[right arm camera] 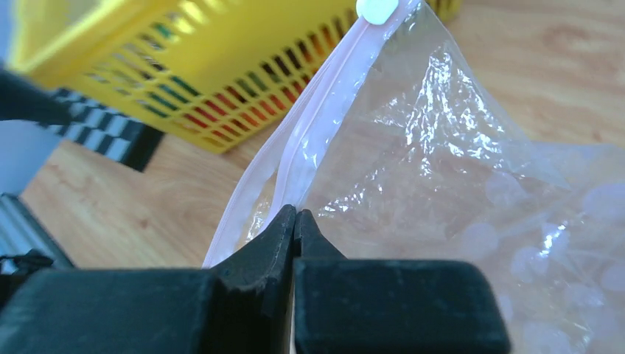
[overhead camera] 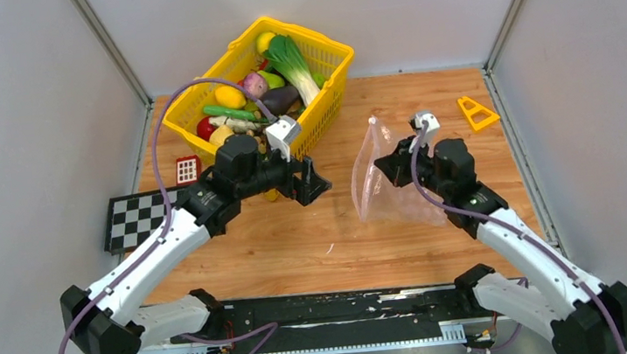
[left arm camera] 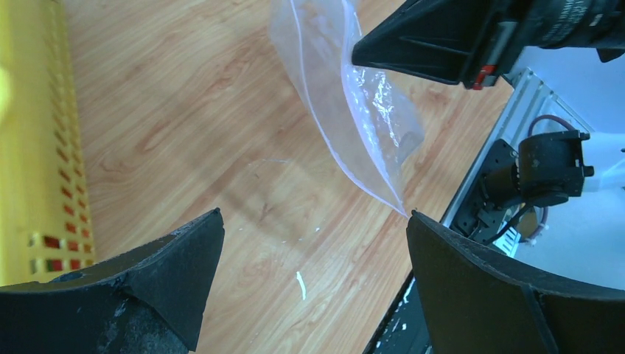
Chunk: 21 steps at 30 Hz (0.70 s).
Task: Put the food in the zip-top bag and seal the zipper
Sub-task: Pick up the zipper food storage bag at the center of the board.
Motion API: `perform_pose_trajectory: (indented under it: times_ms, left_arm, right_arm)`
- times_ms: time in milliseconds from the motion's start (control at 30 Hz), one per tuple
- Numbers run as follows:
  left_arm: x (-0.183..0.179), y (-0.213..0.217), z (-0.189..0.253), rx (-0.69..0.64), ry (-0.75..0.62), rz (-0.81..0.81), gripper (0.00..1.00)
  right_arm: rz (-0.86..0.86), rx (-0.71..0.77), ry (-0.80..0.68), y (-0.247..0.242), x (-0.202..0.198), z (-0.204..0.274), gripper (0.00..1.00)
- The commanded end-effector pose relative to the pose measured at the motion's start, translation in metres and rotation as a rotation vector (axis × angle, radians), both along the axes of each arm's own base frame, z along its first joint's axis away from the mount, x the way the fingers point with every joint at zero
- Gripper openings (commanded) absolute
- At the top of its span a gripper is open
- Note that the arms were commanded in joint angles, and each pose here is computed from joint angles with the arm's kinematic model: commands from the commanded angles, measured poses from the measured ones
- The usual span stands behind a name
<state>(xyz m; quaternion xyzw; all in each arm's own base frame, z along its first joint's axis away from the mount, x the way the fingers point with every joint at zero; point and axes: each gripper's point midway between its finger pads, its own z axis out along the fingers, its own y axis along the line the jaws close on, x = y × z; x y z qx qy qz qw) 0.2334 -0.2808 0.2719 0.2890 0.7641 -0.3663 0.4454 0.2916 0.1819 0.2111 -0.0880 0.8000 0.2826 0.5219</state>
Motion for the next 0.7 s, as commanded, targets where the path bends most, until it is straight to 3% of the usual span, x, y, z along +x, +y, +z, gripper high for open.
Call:
perform_pose_trajectory:
  times_ms: [0, 200, 433, 567, 667]
  left_arm:
    - [0.000, -0.028, 0.025, -0.082, -0.037, -0.023, 1.00]
    - [-0.002, -0.048, 0.014, -0.111, 0.004, -0.017, 0.89]
    - [-0.011, -0.076, -0.010, -0.079, 0.060, -0.067, 0.64]
    - [-0.008, -0.078, -0.022, -0.055, 0.073, -0.042, 0.61]
    - [-0.008, -0.082, -0.022, -0.074, 0.079, -0.052, 0.47]
  right_arm:
    - [0.209, 0.082, -0.202, 0.022, -0.029, 0.045, 0.00]
    - [0.242, 0.105, -0.232, 0.018, -0.051, 0.049, 0.00]
    - [0.279, 0.154, -0.211, 0.023, -0.062, 0.056, 0.00]
    - [0.263, 0.182, -0.203, 0.022, -0.061, 0.058, 0.00]
    - [0.280, 0.203, -0.183, 0.026, -0.062, 0.060, 0.00]
